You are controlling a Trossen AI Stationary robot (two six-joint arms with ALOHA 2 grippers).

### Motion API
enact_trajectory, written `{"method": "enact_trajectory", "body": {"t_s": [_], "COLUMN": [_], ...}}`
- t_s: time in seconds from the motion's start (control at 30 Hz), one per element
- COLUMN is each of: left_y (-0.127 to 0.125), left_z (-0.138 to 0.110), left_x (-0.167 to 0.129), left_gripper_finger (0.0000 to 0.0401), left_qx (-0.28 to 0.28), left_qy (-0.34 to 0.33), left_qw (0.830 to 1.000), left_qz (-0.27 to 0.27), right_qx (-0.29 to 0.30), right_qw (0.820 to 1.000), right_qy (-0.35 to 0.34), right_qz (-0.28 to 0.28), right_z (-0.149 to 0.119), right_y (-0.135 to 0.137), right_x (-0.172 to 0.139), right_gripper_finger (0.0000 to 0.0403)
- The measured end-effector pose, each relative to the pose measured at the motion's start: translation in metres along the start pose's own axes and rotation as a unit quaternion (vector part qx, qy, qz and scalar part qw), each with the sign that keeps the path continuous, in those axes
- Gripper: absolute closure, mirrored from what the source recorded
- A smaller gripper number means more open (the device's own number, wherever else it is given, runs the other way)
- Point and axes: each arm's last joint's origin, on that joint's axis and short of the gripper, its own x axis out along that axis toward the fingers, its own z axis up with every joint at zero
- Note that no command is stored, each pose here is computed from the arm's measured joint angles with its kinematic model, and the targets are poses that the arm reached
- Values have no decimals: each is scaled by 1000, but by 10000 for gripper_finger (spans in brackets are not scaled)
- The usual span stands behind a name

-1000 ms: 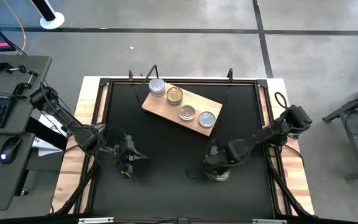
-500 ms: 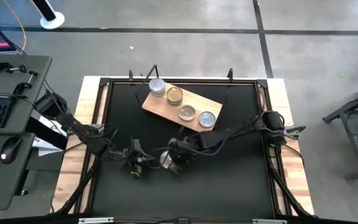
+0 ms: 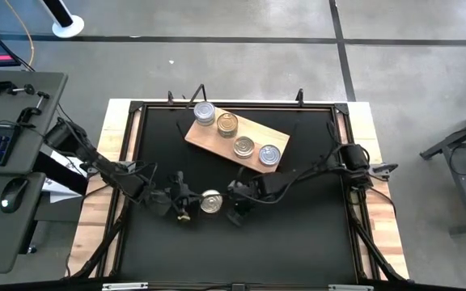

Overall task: Stack canned seafood by type on shelf
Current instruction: Stack the blue-pink tuna can on top of the other blue-pink tuna can on the shelf

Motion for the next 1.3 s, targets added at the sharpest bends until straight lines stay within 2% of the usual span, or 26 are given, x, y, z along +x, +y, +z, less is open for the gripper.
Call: {"method": "enact_trajectory", "body": {"t_s": [0.1,0.27,0.37,0.57,0.73,0.9,1.07,1.13,1.2,1.3], "left_y": [3,9,9,10,8,9,10,11,14,11], "left_z": [2,-8,-7,-16,-21,-24,-26,-30,-36,-32], "left_x": [-1,8,13,19,24,25,24,24,23,23], "left_gripper_finger": [401,401,401,401,401,401,401,401,401,401], "left_qx": [8,23,16,30,29,34,38,40,52,37], "left_qy": [3,54,52,70,76,86,94,117,135,126], "left_qw": [1000,998,998,997,997,996,995,992,989,991], "left_qz": [4,-2,-13,1,7,12,16,5,8,2], "right_qx": [37,64,69,67,68,69,43,40,33,28], "right_qw": [998,993,994,995,991,989,986,983,982,980], "right_qy": [-34,-82,-73,-68,-106,-113,-121,-132,-137,-146], "right_qz": [28,49,34,29,53,70,110,123,127,129], "right_z": [2,14,15,14,22,23,27,31,34,37], "right_y": [-6,-13,-20,-22,-18,-13,4,10,14,16], "right_x": [12,25,32,36,34,31,11,3,-1,-5], "right_gripper_finger": [403,403,403,403,403,403,403,403,403,403]}}
